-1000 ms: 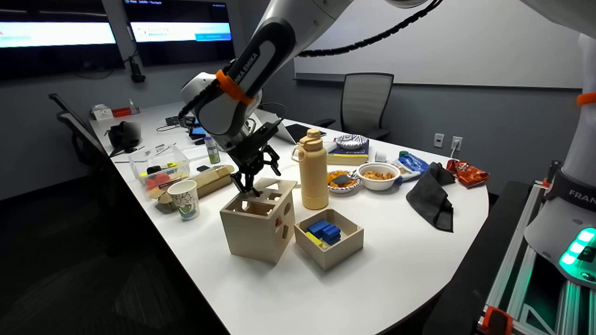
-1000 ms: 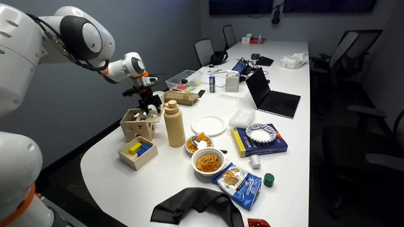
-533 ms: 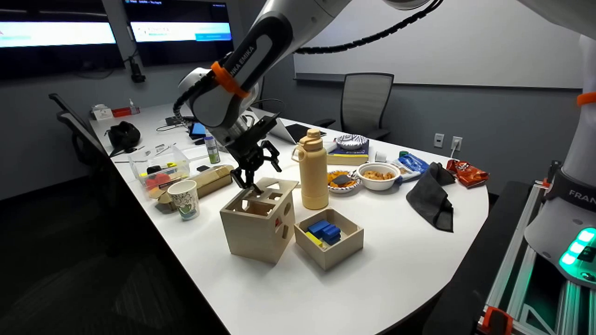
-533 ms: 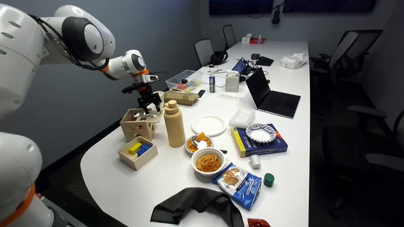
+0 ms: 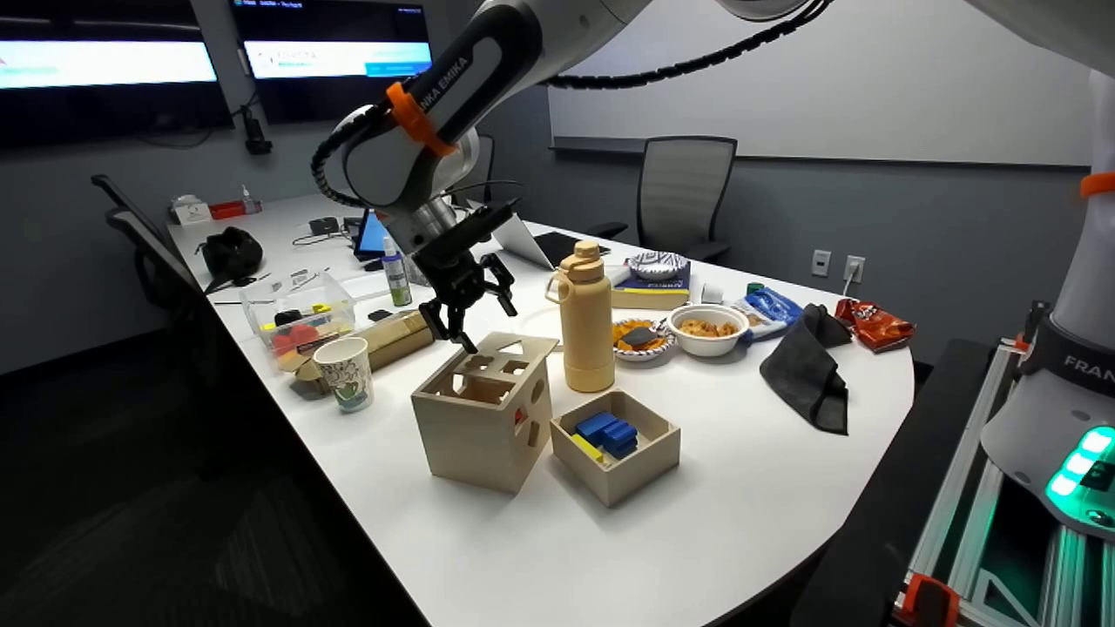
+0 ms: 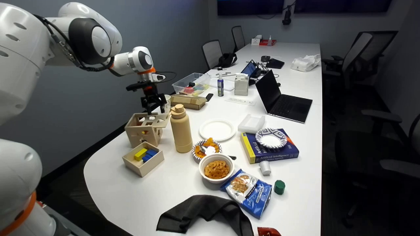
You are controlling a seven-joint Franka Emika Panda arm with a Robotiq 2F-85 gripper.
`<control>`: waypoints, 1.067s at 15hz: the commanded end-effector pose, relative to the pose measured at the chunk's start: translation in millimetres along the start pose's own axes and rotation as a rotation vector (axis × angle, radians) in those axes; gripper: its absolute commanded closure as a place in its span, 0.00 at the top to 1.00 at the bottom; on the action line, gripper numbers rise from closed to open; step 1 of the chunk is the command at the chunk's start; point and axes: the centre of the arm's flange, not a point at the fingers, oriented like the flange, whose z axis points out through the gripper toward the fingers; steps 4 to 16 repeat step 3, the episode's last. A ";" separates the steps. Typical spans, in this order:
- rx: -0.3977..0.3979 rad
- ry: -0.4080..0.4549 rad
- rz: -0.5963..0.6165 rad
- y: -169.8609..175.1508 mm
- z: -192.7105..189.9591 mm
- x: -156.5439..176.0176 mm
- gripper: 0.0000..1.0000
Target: Open the wooden box
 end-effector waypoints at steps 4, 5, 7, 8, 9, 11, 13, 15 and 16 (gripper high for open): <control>0.047 -0.002 0.008 12.9 -38.3 -10.4 1.00; 0.047 -0.002 0.008 12.9 -38.3 -10.4 1.00; 0.047 -0.002 0.008 12.9 -38.3 -10.4 1.00; 0.047 -0.002 0.008 12.9 -38.3 -10.4 1.00; 0.047 -0.002 0.008 12.9 -38.3 -10.4 1.00; 0.047 -0.002 0.008 12.9 -38.3 -10.4 1.00; 0.047 -0.002 0.008 12.9 -38.3 -10.4 1.00; 0.047 -0.002 0.008 12.9 -38.3 -10.4 1.00; 0.047 -0.002 0.008 12.9 -38.3 -10.4 1.00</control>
